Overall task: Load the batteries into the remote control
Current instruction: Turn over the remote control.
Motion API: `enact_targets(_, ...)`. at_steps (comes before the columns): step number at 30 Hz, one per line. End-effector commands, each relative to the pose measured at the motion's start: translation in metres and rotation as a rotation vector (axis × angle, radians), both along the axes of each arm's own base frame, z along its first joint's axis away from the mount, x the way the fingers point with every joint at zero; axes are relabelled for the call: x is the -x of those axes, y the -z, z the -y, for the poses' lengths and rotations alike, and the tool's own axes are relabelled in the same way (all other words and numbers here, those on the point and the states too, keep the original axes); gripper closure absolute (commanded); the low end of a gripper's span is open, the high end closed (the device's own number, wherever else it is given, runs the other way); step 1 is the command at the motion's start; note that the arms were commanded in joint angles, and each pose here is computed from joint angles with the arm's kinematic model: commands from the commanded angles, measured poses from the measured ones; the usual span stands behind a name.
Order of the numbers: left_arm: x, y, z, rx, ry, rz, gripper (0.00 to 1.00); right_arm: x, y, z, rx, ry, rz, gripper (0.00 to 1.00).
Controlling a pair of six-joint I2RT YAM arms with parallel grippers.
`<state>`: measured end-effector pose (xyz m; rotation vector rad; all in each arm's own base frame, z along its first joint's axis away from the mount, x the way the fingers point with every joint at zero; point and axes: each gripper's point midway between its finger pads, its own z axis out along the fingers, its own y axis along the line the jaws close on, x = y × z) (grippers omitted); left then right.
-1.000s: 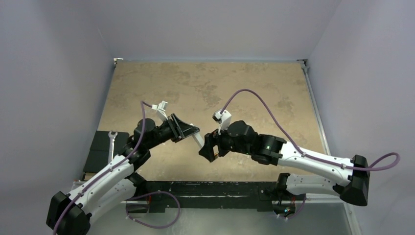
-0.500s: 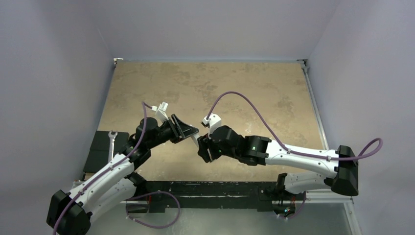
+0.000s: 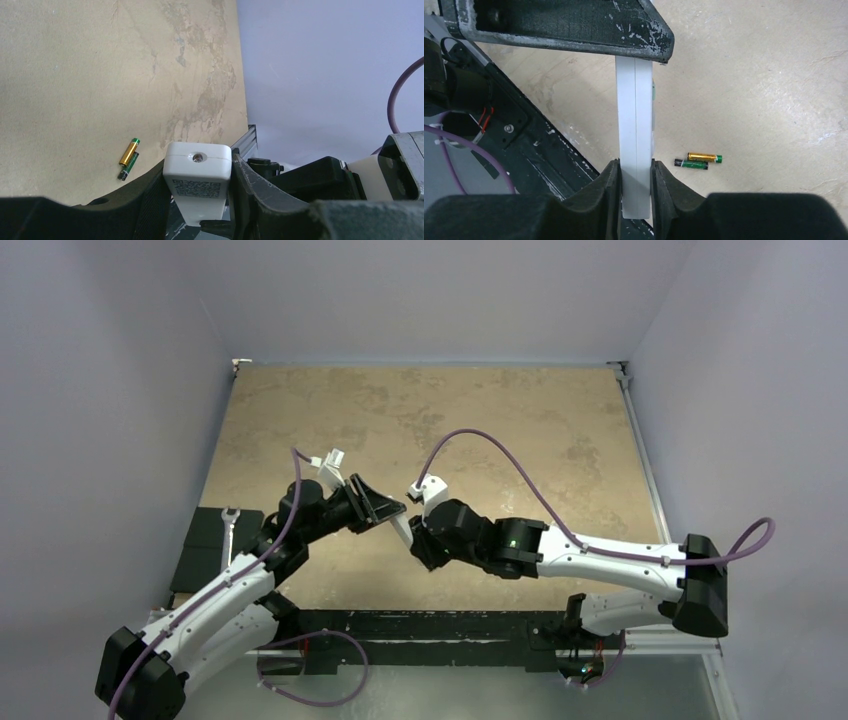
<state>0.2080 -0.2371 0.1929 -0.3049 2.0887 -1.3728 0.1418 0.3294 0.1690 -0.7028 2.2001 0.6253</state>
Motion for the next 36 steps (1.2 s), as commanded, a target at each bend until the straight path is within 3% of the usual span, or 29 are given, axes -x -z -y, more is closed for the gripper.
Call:
enact_targets(1,-0.004,-0.024,0.004,0.06,0.007,0.043,1.0,-0.001,-0.015,-0.007,-0.032,-0.001,0.016,0.78)
enact_targets(5,-0.002,-0.025,0.007,0.069,0.024,0.041,1.0,-0.002,-0.014,-0.006,-0.019,0.006,0.015,0.98)
enact_targets(9,-0.002,-0.021,0.009,0.055,0.042,0.032,0.99,-0.004,-0.02,-0.002,-0.028,0.021,0.031,1.0)
enact_targets(26,0.003,-0.024,0.004,-0.012,0.071,0.119,0.19,0.01,-0.032,0.01,-0.065,-0.077,0.039,1.0)
enact_targets(30,0.006,-0.034,0.004,-0.02,0.097,0.162,0.08,0.011,-0.031,0.017,-0.054,-0.091,0.036,1.0)
enact_targets(36,0.021,-0.055,0.01,-0.022,0.214,0.265,0.05,0.012,-0.034,0.032,-0.061,-0.117,0.032,1.0)
